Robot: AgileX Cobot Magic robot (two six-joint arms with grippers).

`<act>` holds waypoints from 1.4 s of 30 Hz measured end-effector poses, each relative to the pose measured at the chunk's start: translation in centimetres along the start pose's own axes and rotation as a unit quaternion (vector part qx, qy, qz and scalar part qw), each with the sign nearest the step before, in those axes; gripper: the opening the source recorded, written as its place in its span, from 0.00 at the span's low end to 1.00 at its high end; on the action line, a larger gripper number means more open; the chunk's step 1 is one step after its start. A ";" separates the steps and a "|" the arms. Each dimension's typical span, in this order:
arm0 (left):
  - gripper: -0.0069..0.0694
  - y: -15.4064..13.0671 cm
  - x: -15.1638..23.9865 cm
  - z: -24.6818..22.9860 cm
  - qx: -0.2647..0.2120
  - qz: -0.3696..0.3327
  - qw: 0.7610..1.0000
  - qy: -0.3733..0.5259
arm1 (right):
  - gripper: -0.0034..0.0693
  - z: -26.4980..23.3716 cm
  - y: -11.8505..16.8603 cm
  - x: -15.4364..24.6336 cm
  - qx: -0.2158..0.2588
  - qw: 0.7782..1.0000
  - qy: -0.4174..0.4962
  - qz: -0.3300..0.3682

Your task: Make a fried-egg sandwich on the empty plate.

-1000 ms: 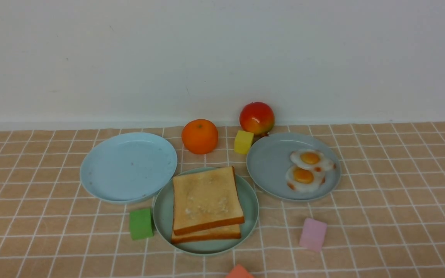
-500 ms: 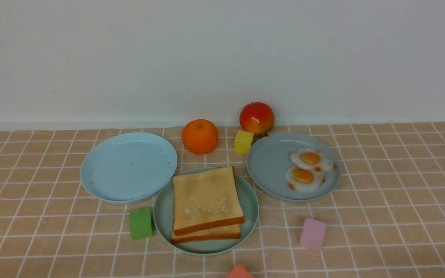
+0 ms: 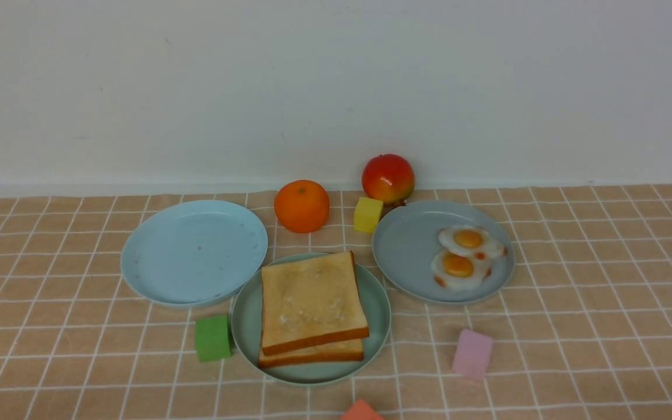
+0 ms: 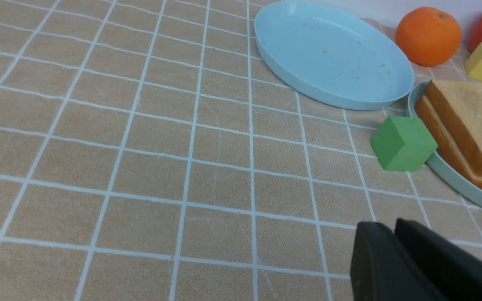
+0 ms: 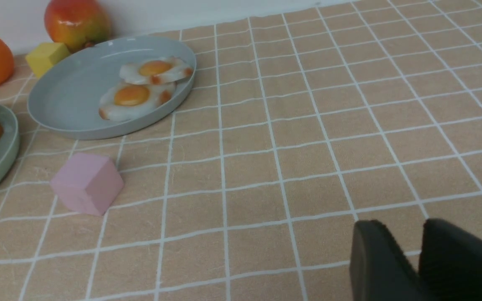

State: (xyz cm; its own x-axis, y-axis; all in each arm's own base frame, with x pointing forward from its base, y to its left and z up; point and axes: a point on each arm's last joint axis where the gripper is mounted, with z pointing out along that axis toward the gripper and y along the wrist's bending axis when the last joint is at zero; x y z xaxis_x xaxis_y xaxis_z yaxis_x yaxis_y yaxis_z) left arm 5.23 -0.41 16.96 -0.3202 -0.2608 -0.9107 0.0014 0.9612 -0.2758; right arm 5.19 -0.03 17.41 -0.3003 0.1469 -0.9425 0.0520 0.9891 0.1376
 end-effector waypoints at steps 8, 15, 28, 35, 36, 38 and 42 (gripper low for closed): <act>0.19 0.0 0.0 0.0 0.000 0.000 1.000 0.000 | 0.32 0.0 0.0 0.0 0.000 1.000 0.000 0.000; 0.20 0.0 0.0 0.0 0.000 0.000 1.000 0.000 | 0.33 0.0 0.0 0.0 0.000 1.000 -0.001 0.000; 0.20 0.0 0.0 0.0 0.000 0.000 1.000 0.000 | 0.36 0.0 0.0 0.0 0.000 1.000 -0.001 0.000; 0.20 0.0 0.0 0.0 0.000 0.000 1.000 0.000 | 0.37 0.0 0.0 0.0 0.000 1.000 -0.001 0.000; 0.20 0.0 0.0 0.0 0.000 0.000 1.000 0.000 | 0.37 0.0 0.0 0.0 0.000 1.000 -0.001 0.000; 0.20 0.0 0.0 0.0 0.000 0.000 1.000 0.000 | 0.37 0.0 0.0 0.0 0.000 1.000 -0.001 0.000; 0.20 0.0 0.0 0.0 0.000 0.000 1.000 0.000 | 0.37 0.0 0.0 0.0 0.000 1.000 -0.001 0.000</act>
State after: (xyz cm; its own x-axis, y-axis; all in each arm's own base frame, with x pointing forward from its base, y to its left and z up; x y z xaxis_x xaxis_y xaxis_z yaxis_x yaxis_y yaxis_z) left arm 5.23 -0.41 16.96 -0.3202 -0.2608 -0.9107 0.0014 0.9612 -0.2758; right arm 5.20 -0.03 17.41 -0.2981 0.1479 -0.9430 0.0520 0.9890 0.1386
